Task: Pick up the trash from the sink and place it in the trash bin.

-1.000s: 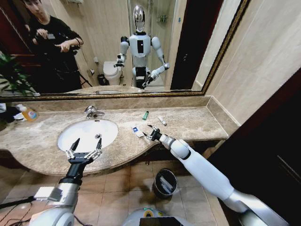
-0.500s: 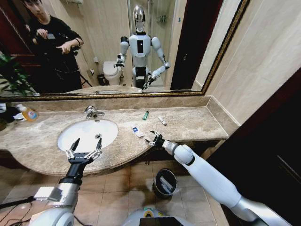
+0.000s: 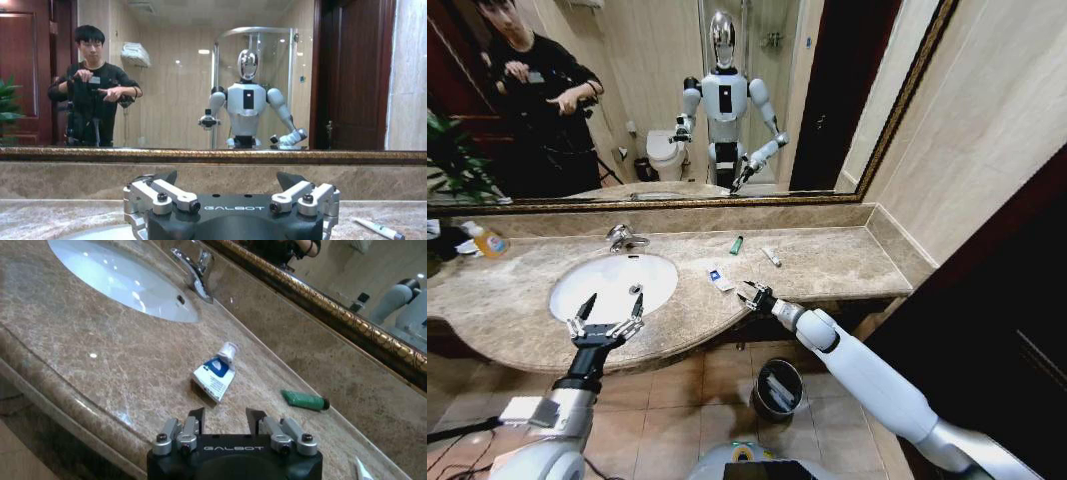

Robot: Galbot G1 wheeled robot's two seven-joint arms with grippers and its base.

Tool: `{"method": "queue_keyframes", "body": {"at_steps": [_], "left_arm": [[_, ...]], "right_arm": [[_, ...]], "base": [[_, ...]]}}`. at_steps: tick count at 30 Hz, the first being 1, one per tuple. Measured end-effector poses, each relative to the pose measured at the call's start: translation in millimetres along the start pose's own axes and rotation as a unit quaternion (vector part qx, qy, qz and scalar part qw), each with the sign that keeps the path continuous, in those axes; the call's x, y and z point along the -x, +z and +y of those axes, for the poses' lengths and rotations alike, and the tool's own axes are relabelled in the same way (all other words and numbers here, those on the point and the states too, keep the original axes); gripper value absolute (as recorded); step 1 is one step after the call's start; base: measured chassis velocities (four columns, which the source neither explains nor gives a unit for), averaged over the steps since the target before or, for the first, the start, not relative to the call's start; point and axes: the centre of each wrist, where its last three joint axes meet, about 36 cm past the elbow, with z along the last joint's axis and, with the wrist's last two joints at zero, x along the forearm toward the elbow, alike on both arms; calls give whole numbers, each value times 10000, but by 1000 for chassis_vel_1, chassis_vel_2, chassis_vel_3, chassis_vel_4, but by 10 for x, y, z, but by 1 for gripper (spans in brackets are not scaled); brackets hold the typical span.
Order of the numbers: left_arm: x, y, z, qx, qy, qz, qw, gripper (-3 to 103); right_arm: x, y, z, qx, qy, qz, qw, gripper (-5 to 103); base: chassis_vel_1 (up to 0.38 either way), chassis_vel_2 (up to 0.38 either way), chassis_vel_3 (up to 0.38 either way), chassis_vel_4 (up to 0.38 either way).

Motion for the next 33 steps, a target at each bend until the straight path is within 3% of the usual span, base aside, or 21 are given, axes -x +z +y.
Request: {"method": "queue_keyframes", "body": {"at_steps": [30,33], "left_arm": [[0,0,0,0,0,0,10000,100],[0,0,0,0,0,0,10000,100]], "right_arm": [[174,-95,46,-4,-100,-21,9999,39],[197,-115,47,64,-128,-27,9999,25]], "base": [[0,0,0,0],[0,0,0,0]]}}
